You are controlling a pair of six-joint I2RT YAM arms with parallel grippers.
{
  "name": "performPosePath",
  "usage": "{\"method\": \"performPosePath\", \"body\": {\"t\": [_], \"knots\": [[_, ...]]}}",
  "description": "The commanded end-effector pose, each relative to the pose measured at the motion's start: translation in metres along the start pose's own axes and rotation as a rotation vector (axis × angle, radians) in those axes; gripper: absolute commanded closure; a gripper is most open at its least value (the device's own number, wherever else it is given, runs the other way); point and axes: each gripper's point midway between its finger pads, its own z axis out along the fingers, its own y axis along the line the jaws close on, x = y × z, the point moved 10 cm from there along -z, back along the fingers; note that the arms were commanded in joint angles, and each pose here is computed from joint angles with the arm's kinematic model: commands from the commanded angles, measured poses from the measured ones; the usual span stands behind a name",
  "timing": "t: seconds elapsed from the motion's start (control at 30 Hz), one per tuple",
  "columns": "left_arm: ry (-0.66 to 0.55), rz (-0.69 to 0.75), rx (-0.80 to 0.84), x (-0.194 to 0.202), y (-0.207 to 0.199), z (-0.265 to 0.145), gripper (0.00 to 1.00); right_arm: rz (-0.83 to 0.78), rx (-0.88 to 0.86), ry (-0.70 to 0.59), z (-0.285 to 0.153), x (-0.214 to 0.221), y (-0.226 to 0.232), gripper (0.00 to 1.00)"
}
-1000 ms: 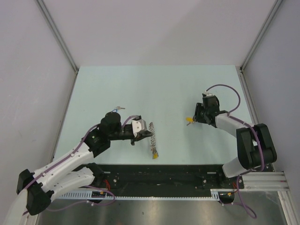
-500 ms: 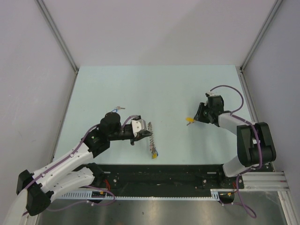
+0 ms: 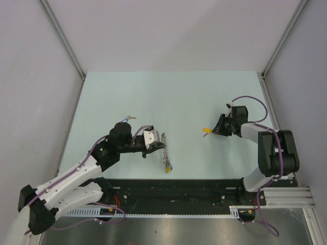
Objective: Put the keys on the keyring
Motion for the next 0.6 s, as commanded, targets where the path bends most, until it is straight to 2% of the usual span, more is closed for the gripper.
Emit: {"method": "performPosePath", "body": {"t": [0.0,0.17,0.27,0.4,0.57], "knots": [[-0.083,0.076,-0.028,-0.026,0.008,-0.003,1.0,-0.01,-0.057,0.006,0.003,-0.001,0.0,0.77],[-0.083,0.078,-0.027,-0.027,0.008,-0.003,1.0,-0.015,-0.071,0.004,0.002,-0.001,0.0,0.85],[-0.086,0.082,-0.032,-0.027,0.008,-0.004,0.99,-0.034,-0.079,-0.009,-0.002,-0.004,0.002,1.0],[-0.09,0.085,-0.039,-0.028,0.008,-0.005,1.0,-0.137,-0.106,-0.067,-0.018,-0.01,0.016,1.0],[-0.1,0.086,-0.053,-0.031,0.008,-0.008,1.0,-0.393,-0.157,-0.2,-0.048,-0.012,0.054,1.0]]}}
